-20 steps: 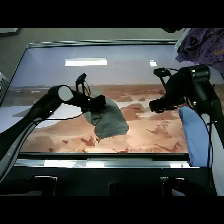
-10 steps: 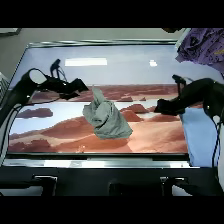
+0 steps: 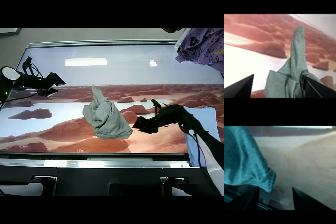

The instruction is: Fold the clothes and pants, and hang the long-sleeved shirts on hangers.

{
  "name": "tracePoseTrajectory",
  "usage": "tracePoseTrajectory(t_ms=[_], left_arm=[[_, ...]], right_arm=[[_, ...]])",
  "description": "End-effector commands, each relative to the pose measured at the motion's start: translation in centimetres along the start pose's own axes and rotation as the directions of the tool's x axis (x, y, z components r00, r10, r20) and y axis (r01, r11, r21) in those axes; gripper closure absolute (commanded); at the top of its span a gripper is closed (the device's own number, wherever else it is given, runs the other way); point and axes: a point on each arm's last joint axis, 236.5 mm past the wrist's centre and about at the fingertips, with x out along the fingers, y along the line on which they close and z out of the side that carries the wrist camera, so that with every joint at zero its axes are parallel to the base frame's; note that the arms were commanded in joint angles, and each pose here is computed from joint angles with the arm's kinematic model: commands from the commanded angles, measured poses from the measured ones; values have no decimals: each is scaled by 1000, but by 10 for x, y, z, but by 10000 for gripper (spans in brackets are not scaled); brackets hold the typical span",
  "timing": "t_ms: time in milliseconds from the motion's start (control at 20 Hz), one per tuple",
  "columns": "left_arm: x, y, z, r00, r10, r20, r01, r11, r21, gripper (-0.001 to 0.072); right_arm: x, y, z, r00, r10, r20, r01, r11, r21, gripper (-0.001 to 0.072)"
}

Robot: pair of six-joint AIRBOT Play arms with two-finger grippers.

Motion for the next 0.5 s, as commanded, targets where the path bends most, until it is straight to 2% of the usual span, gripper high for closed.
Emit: tracePoseTrajectory(t_ms=[0,100,150,250,300,450], left_arm=[[-3,8,6,1000,6,10,-6,1000,-12,1],[1,9,5,1000,7,3,-7,1000,-19,1],[4,9,3,1000,3,-7,-3,1000,-29,1],[15,13,-1,999,5,-32,-6,999,-38,1],[24,11,-4,999,-13,-44,11,999,-46,1],[61,-15,-3,990,-135,-34,135,991,-3,1]], right_arm=[[34,13,-1,1000,26,13,-27,999,39,240],[46,17,-6,1000,31,-5,-31,999,44,265],[51,18,-9,999,29,-17,-29,999,40,366],[53,19,-12,999,24,-25,-24,999,31,628],[51,19,-11,999,25,-20,-24,999,29,675],[38,27,-9,1000,26,10,-26,1000,-8,675]])
